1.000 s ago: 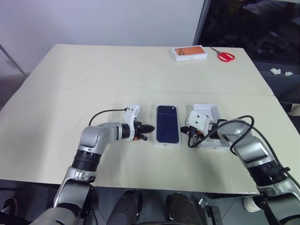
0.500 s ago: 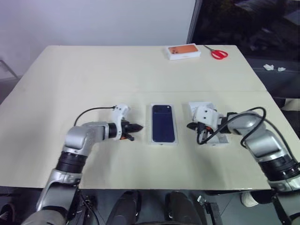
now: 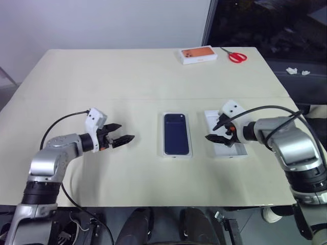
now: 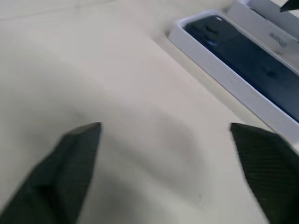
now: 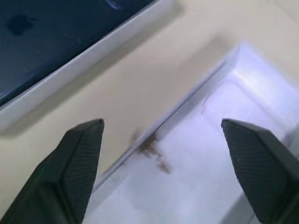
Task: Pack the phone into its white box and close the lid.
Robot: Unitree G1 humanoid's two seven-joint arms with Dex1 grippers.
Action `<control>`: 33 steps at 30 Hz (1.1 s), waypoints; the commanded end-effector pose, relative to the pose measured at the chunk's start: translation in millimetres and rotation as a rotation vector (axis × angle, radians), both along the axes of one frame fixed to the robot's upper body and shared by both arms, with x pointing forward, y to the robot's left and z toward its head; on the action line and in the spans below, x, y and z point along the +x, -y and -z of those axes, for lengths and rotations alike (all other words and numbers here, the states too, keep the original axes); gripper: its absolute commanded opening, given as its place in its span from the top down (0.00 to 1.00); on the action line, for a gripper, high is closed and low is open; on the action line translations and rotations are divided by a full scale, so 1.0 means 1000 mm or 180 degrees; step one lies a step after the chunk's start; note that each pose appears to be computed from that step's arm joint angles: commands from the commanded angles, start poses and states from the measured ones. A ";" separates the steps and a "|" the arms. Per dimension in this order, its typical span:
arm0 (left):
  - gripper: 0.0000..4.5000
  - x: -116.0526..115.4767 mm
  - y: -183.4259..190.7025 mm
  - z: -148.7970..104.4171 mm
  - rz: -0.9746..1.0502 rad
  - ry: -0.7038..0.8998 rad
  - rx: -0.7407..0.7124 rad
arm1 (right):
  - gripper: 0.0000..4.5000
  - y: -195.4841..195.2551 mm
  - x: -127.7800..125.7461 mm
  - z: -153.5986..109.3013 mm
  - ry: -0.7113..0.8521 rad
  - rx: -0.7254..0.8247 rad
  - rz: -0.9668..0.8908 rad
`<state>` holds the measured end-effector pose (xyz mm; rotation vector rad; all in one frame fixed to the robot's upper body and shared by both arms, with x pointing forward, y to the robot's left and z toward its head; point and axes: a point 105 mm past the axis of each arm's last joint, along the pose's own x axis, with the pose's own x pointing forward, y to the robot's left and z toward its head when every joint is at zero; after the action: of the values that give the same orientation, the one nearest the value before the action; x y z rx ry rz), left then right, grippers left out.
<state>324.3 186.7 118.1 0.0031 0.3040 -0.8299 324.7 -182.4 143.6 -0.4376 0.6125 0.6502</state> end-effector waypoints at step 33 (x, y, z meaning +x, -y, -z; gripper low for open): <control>0.00 0.003 0.028 -0.044 0.0008 0.0847 -0.0317 | 0.90 -0.016 -0.020 0.032 -0.0547 0.0352 0.1358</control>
<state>327.7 160.9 143.9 0.0142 0.0770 -0.8295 308.6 -162.4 117.3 -0.1091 0.7760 0.3369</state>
